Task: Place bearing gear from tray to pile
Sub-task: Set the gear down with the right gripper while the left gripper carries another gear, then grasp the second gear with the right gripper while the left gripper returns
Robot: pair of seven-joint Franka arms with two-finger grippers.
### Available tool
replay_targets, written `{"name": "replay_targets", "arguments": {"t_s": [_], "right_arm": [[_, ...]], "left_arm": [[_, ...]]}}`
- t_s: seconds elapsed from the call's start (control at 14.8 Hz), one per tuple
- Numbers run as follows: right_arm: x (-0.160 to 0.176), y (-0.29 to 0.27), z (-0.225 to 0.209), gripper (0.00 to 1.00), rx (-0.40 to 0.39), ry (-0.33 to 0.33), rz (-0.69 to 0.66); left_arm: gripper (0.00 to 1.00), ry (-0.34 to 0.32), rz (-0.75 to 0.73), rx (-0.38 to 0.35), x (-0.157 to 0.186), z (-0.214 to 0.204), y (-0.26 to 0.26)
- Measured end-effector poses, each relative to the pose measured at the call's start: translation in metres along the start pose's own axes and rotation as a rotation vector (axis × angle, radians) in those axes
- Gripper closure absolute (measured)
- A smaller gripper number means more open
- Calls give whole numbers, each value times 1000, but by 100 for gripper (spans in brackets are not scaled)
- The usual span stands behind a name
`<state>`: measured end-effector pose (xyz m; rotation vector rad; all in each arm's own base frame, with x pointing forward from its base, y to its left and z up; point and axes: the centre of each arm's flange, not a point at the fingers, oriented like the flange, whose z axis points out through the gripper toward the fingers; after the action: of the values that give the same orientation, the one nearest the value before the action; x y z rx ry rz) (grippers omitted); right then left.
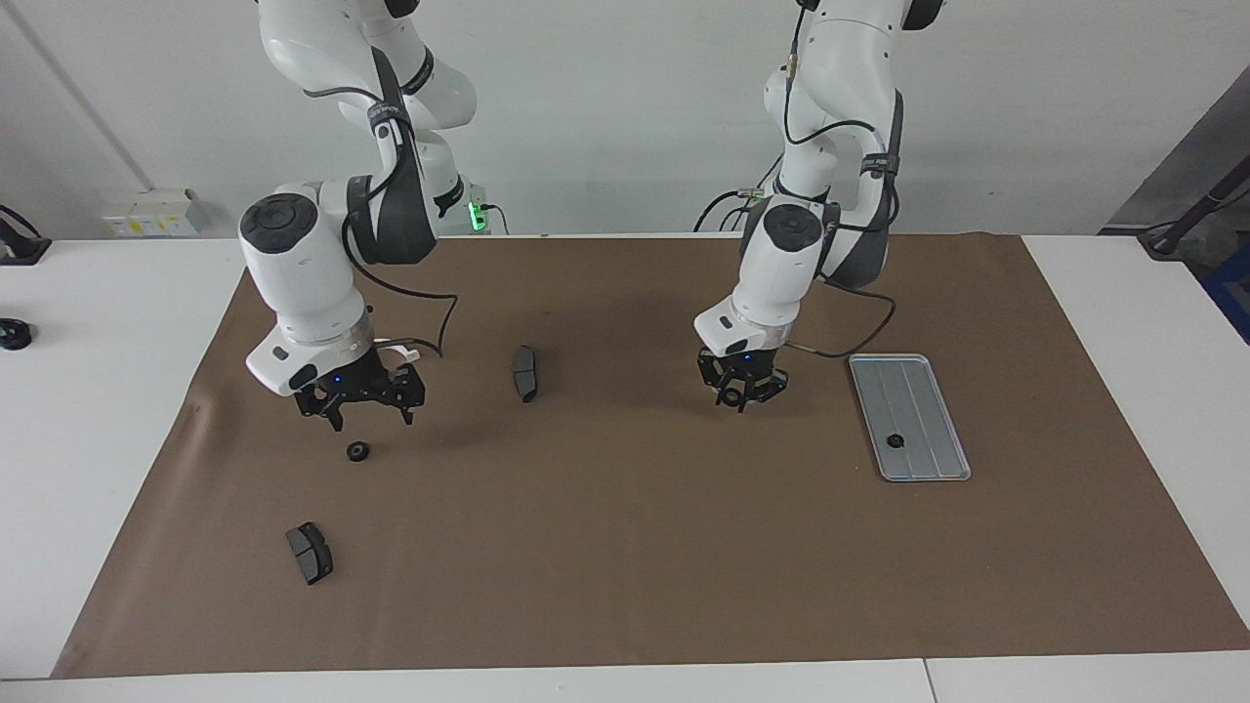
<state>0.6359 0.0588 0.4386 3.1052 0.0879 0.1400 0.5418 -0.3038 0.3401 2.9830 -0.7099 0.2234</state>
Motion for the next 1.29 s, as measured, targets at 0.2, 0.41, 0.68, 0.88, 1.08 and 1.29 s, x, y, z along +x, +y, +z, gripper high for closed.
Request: {"name": "replay_targets", "arguments": {"t_s": [0.2,0.41,0.68,0.88,1.08,1.29], "right_arm": [[0,-33,-11,0,14,-6,46],[-1,-49,-6,0,17,-14,55],[0,-49,4,0,17,-25,55],[-1,-57,9,0,21,-17,44],[-3,-102,21,0,42,3,18],[-17,-183,32,0,70,28,13]], "left_arm": [[66,32,34,-10,11,17,25],[66,35,66,-16,10,28,47],[39,40,51,-17,11,26,54],[6,35,19,-6,17,-1,36],[0,15,-49,9,16,-43,-8],[0,-4,-133,23,8,-71,-61]]}}
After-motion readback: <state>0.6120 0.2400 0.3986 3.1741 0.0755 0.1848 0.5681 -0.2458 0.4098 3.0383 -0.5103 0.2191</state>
